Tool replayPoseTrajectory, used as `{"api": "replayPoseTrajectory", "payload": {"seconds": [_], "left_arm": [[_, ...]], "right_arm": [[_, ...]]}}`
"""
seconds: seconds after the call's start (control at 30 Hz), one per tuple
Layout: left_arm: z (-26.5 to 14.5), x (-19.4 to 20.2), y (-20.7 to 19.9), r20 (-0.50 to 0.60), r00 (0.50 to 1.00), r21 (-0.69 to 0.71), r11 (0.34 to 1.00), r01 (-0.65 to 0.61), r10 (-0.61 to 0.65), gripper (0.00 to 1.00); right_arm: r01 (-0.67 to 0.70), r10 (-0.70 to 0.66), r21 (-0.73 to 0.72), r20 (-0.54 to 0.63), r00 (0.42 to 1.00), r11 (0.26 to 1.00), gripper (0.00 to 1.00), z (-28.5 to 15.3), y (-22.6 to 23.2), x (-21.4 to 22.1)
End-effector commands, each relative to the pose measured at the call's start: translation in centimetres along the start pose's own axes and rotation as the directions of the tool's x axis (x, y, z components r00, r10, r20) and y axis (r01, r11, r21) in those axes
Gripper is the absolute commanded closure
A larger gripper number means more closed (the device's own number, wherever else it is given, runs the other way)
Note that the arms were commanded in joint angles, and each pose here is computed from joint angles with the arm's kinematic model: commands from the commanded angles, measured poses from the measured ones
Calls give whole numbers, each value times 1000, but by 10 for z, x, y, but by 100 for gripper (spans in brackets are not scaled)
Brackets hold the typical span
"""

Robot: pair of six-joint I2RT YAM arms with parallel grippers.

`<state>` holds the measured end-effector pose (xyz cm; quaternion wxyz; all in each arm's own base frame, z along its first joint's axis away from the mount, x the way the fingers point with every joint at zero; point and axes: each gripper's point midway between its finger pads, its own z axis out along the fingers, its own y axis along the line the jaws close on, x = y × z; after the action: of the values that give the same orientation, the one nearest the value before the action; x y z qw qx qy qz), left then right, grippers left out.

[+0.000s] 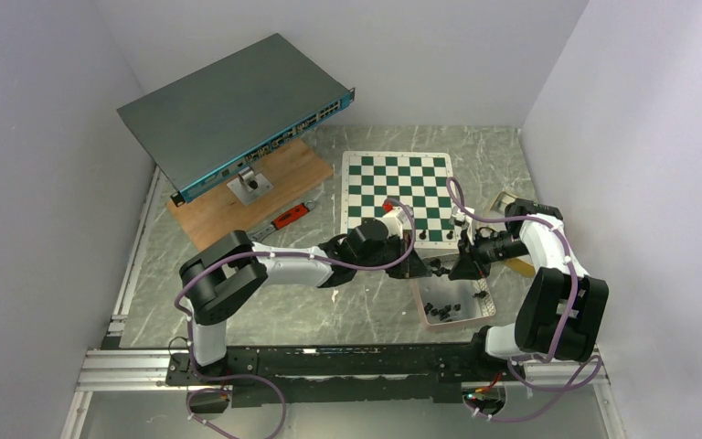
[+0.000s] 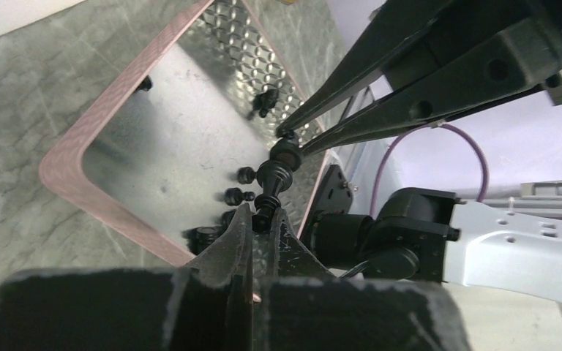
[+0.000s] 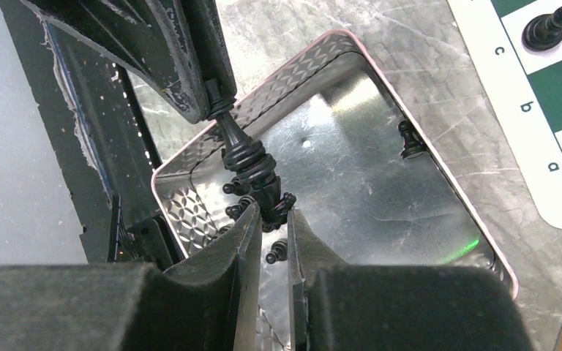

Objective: Set up the chess pieces on the board

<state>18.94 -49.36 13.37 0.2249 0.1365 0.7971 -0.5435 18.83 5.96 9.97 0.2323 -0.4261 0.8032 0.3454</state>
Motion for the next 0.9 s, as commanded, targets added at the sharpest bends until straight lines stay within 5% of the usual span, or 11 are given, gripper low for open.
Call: {"api": "replayPoseTrajectory", "payload": {"seconds": [0.0, 0.37, 0.87], "left_arm": [[-9, -17, -15, 49, 995, -9, 996, -87, 87, 100], [-43, -25, -5, -28, 966, -188, 948, -258, 257, 100], [-99, -55, 43, -269, 820, -492, 659, -568, 506, 100]], "right_arm": [[39, -41, 60, 18, 999, 997, 100, -4, -9, -7], [4, 4, 159, -50, 999, 987, 100, -5, -26, 10], [-96, 121, 184, -126, 985, 978, 100, 3, -40, 37]]}}
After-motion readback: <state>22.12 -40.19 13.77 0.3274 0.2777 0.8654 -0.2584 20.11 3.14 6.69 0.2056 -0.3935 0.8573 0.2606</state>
